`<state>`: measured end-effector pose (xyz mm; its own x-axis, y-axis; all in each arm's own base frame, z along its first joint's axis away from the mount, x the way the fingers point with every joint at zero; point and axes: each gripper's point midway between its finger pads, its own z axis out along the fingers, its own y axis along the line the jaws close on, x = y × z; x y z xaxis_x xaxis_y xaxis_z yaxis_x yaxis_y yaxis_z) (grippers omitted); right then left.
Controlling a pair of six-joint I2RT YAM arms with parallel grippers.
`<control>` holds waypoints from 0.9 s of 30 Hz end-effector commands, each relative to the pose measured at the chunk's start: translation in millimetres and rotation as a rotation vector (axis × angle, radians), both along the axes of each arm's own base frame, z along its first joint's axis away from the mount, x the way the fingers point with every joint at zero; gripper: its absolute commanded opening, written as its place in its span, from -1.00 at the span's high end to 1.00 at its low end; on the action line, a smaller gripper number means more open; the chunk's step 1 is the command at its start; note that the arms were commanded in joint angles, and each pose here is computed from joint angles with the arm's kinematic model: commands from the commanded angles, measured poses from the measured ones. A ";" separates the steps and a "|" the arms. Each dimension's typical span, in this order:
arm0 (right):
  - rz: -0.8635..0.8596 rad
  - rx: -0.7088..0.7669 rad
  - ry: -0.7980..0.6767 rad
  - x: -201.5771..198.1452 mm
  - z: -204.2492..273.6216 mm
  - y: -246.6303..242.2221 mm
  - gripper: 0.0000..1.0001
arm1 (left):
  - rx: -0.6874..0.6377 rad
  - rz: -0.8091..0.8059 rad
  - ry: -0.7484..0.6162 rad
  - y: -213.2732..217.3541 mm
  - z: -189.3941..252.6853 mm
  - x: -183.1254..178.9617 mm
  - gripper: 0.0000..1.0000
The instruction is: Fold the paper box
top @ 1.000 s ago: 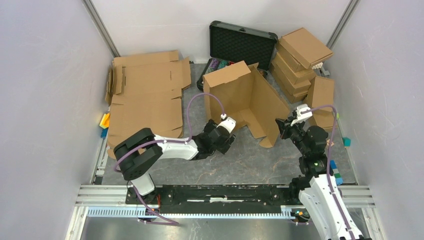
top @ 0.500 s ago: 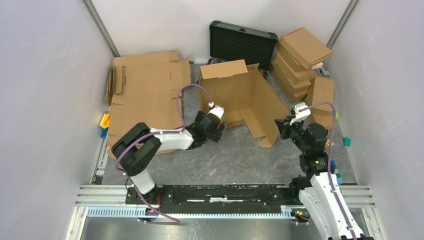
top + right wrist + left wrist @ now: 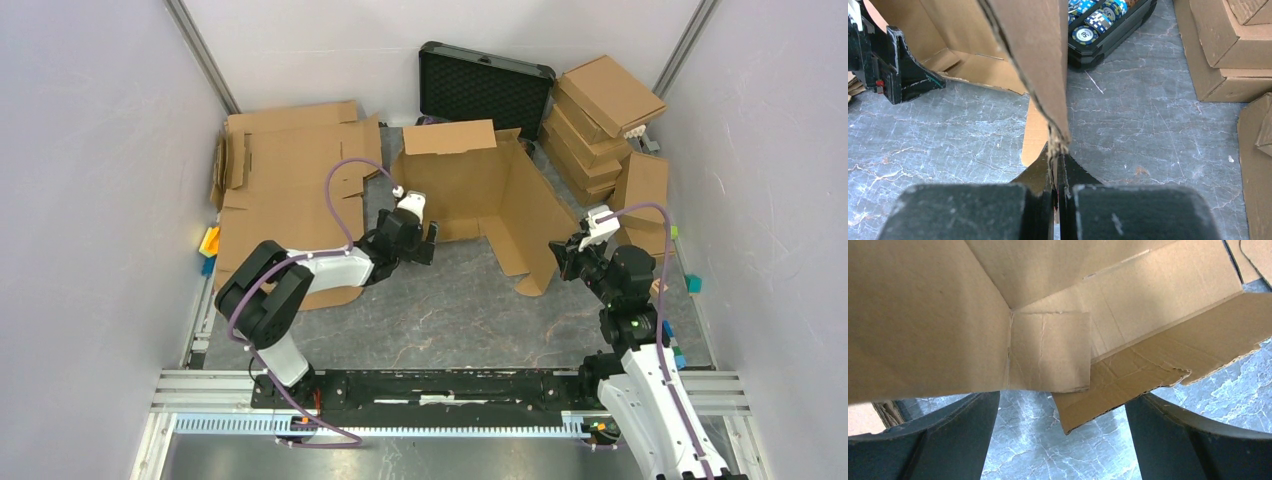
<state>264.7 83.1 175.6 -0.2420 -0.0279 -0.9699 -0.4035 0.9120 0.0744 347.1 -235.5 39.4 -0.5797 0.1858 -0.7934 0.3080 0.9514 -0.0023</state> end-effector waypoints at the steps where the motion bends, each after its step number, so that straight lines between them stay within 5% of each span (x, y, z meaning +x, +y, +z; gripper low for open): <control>1: 0.028 -0.005 0.020 -2.7 2.3 4.4 1.00 | -0.116 0.048 -0.052 -4.5 22.2 15.8 -1.00; 13: 0.037 -0.004 0.025 -3.3 1.9 5.9 1.00 | -0.210 0.134 -0.039 5.8 24.0 32.5 -1.00; 27: 0.007 0.004 0.045 0.0 -3.9 2.4 1.00 | -0.224 0.044 -0.003 17.9 42.8 -11.6 -1.00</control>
